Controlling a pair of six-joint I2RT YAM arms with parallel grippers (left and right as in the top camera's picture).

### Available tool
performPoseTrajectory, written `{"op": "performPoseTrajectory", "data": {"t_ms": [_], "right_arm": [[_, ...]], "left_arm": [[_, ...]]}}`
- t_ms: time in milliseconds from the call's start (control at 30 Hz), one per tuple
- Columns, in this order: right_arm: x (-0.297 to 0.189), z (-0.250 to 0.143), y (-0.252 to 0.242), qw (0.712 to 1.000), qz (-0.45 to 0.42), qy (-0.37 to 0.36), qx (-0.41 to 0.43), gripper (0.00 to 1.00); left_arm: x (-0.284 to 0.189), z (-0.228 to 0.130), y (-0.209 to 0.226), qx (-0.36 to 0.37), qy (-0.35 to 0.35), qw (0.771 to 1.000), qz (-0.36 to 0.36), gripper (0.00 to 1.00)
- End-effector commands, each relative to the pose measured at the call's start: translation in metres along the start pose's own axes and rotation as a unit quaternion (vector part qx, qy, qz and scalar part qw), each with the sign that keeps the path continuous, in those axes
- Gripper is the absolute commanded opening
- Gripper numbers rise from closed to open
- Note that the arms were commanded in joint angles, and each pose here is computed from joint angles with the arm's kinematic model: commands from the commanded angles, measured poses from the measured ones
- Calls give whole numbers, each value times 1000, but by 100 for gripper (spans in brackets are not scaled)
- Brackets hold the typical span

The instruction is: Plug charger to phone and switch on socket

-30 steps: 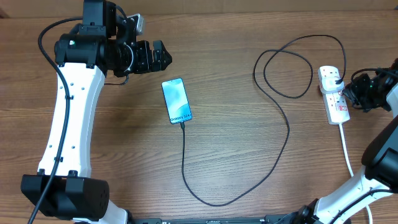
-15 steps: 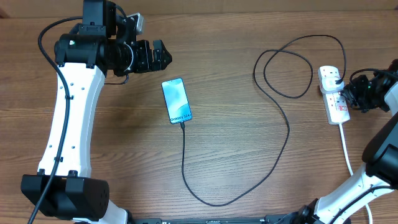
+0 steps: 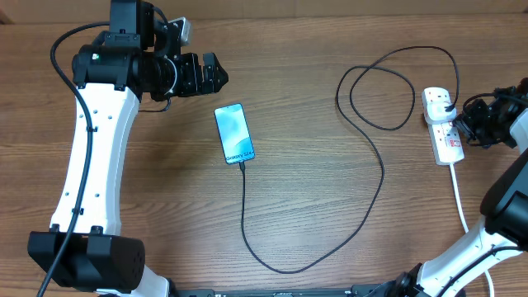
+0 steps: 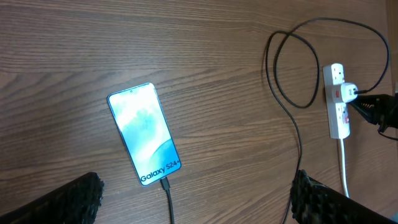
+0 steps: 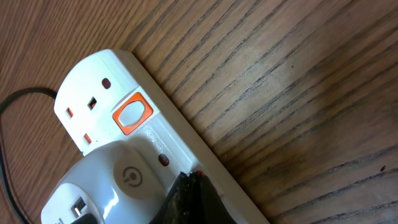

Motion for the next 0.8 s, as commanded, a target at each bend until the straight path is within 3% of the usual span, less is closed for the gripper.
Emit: {"op": "performPoseTrajectory", "data": {"t_ms": [0, 767], "right_arm": [[4, 2, 5, 1000, -3, -3, -23, 4], [16, -26, 27, 999, 0, 45, -24, 4]], "left_arm": [[-8, 4, -5, 21, -15, 1000, -1, 100], [-8, 3, -5, 21, -15, 1000, -1, 100]]}}
Point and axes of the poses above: each gripper's point midway between its finger pads, its own x axis out along the fingers, its own y axis along the line the jaws close on, z = x × y, the point moved 4 cm from there along -x, back along the fingers, and after that the axes turned 3 degrees about -x, right-handed, at the moved point
